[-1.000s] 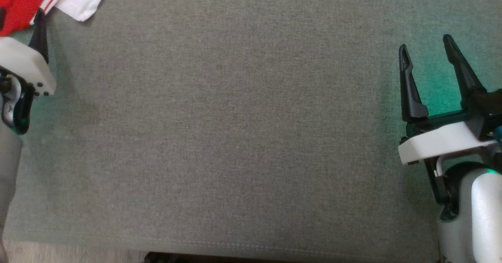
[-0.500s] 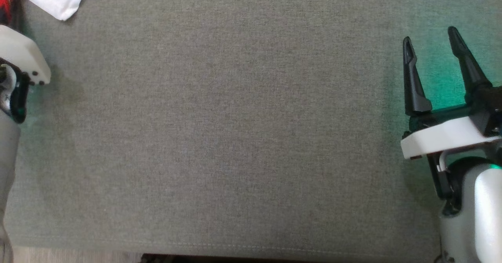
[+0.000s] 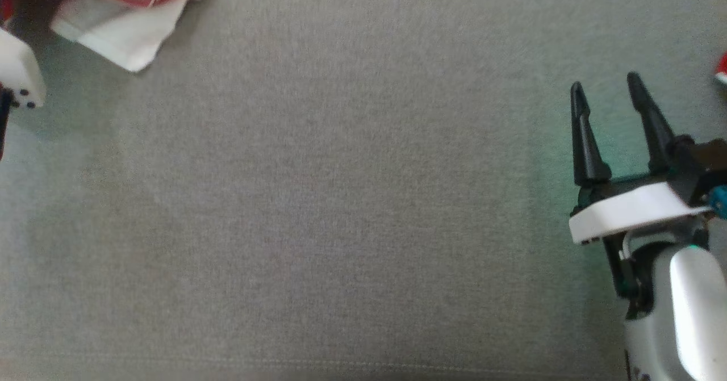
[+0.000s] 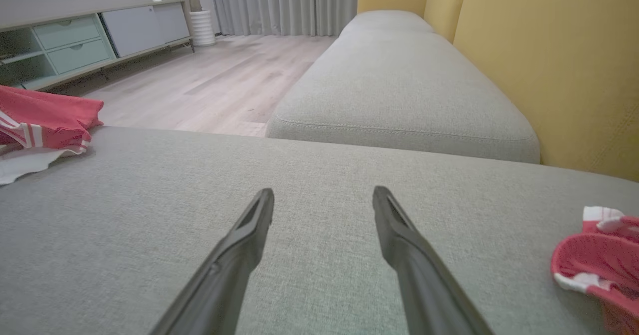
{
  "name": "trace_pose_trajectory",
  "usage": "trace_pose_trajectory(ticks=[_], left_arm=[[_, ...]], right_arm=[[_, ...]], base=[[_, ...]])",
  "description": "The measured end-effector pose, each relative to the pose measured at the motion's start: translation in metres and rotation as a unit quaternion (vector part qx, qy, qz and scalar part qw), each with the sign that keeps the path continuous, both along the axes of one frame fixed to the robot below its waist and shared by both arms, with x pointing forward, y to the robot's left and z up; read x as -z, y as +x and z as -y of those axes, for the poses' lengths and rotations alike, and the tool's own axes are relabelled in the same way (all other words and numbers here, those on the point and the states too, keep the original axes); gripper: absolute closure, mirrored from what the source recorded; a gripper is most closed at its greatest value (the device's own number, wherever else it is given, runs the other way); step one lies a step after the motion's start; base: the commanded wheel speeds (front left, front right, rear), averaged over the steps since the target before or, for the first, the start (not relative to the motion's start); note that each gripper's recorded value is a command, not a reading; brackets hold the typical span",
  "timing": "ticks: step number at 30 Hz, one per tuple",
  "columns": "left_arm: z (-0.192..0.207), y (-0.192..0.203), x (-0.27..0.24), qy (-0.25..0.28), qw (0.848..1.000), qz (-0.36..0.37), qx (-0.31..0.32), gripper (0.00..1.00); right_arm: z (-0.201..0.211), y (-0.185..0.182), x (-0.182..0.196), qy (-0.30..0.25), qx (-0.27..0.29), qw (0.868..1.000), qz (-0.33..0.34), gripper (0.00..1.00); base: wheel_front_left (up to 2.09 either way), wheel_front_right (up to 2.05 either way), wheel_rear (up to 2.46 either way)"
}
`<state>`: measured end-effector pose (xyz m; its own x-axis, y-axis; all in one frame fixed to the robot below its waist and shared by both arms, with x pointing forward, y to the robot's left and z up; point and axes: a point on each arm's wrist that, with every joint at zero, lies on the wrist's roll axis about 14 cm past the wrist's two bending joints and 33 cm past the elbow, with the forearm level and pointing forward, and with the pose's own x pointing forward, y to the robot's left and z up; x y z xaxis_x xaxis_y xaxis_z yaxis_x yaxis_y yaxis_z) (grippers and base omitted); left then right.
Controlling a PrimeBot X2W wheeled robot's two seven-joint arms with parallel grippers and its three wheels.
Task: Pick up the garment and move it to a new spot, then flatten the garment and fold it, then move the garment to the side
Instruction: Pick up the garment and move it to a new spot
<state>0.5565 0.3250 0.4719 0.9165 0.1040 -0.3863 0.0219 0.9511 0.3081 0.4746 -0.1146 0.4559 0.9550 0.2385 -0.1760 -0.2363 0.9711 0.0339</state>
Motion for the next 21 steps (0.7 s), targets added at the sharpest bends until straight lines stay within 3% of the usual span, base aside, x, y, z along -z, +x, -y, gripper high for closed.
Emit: trace_pose_trajectory(ticks=[8,13,17,21], left_arm=[[0.052,-0.005,-0.103,0.03,0.993,0.082,0.083,1.0],[0.104,-0.018,-0.167,0.04,0.978,0.138,0.148,1.0],[0.174,-0.022,-0.217,0.037,0.953,0.2,0.226,1.0],[0.266,-0.041,-0.268,0.011,0.909,0.264,0.324,1.0]], right_arm=[[0.018,-0.049,-0.021,0.035,0.027,0.999,0.013,0.0],[0.038,-0.084,-0.037,0.043,0.055,0.997,0.034,0.0],[0.065,-0.11,-0.044,0.05,0.096,0.993,0.048,0.0],[0.091,-0.131,-0.05,0.053,0.137,0.987,0.061,0.0]], base=[[0.0,0.0,0.0],[0.0,0.0,0.0],[0.0,0.0,0.0],[0.0,0.0,0.0]])
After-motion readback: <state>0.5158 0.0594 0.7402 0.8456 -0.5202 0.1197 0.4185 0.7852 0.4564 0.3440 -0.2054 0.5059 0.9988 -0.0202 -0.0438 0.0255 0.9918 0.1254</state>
